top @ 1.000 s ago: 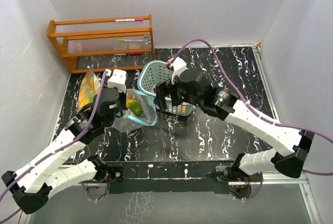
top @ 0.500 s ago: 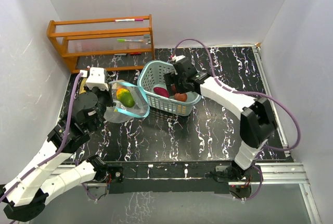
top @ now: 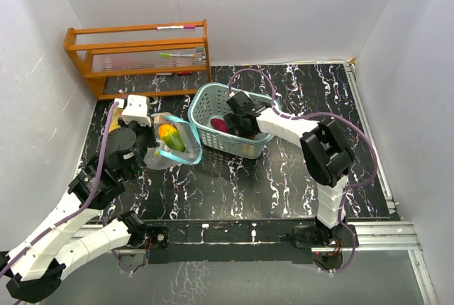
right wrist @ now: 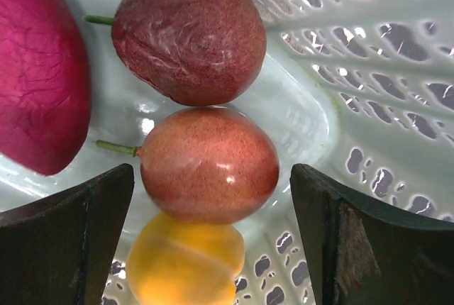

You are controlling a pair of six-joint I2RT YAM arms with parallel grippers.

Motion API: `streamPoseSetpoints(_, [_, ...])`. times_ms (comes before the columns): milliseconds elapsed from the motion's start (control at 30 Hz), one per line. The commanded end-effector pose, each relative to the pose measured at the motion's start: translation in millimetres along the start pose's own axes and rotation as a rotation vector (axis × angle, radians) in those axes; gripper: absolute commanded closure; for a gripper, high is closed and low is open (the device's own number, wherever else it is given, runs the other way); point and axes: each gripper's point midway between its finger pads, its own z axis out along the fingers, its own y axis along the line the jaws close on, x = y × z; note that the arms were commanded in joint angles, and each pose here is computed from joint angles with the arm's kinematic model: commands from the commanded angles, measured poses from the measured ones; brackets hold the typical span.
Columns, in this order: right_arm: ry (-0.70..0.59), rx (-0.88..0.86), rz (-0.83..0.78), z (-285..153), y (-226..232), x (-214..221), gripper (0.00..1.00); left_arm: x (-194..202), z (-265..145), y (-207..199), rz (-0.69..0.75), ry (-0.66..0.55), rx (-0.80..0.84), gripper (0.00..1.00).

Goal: Place the food in the zip-top bag and seal the zipper
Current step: Pick up the fake fruit from the bin.

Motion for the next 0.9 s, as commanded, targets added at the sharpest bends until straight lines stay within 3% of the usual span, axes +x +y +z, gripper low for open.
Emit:
streamPoseSetpoints(0, [-0.016,0.056,0.005,8.3,-7.8,-2.8,0.1,-9.5,-1.9,4.5,-0.008,-0.036,-0.009,1.0])
streamPoseSetpoints(67, [-0.008,0.035,0.004,7.4,-4.5,1.4,0.2,-10.1,-2.5,5.2,-0.007,-0.038,-0.011,1.0])
streamPoseSetpoints(233, [-0.043,0.007,0.023,-10.3,-4.3,-4.3,0.63,-8.8,-1.2,4.1,-0.007,-0.034,-0.011,1.0])
streamPoseSetpoints(300, [-0.079,-0.012,0.034,-24.5,-4.6,-13.8,0.71,-6.7,0.4,2.3,-0.006,-0.026,-0.008,1.0])
streamPoseSetpoints(467, [-0.135,-0.037,0.05,-67.0,-11.8,-22.2,0.75,-3.1,3.6,-2.2,-0.009,-0.011,0.0,1.0])
streamPoseSetpoints(667, [-0.164,-0.14,0.073,-111.0,-12.1,1.3,0.78,-0.7,5.1,-5.6,-0.017,-0.006,0.01,1.0])
streamPoseSetpoints(867, [-0.55,-0.417,0.094,-205.7,6.6,-41.3,0.78,10.1,13.8,-17.6,-0.013,0.025,0.036,1.0])
